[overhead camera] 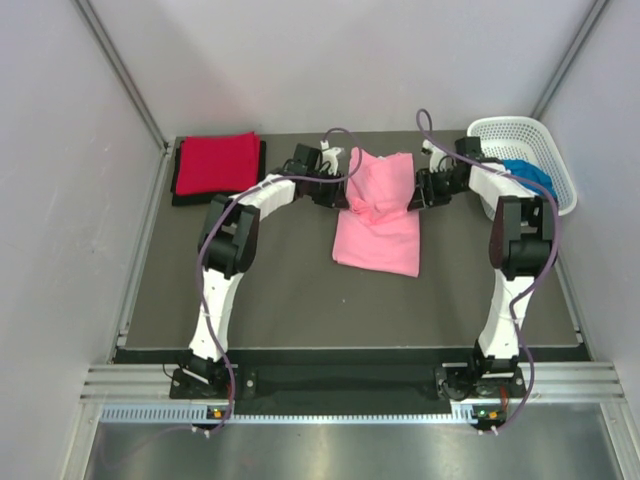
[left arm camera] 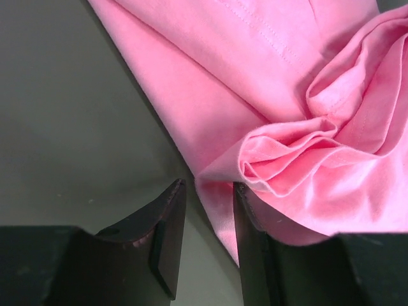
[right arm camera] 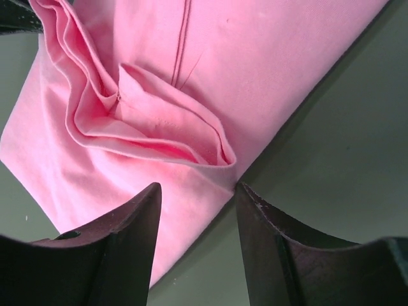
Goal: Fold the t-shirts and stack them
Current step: Fold the tshirt
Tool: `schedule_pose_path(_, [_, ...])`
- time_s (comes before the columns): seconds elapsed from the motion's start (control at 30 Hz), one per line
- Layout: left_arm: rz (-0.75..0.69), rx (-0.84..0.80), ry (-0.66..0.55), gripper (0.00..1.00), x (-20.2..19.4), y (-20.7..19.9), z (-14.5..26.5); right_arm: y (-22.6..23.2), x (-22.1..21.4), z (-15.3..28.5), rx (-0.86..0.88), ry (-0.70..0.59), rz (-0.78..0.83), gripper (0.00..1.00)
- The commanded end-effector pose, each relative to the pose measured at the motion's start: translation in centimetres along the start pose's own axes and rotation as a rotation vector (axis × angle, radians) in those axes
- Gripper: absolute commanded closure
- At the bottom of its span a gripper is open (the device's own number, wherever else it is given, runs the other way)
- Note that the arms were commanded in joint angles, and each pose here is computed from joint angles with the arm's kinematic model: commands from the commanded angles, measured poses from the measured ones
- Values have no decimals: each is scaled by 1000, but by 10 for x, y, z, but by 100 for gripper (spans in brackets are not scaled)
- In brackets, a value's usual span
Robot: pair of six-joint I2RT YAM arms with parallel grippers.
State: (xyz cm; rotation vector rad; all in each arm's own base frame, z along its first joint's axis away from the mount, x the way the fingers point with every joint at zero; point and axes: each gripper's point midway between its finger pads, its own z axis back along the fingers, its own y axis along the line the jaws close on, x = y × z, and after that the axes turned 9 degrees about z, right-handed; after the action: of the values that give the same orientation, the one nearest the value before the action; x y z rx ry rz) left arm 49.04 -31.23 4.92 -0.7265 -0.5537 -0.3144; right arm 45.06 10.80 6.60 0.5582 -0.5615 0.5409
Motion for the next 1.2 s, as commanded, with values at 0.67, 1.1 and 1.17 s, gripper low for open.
schedule_pose_path(0.67, [194,-30,-85,100,30,30,-10,-44,14,-4,-69,-91,-38,100])
schedule_pose_path(1.1, [222,-110,-109,72,44,10,-1,-44,26,-5,-48,-120,-73,73])
schedule_pose_path(1.17, [215,-117,-125,68,50,4,6,-46,31,-1,-64,-126,-76,68])
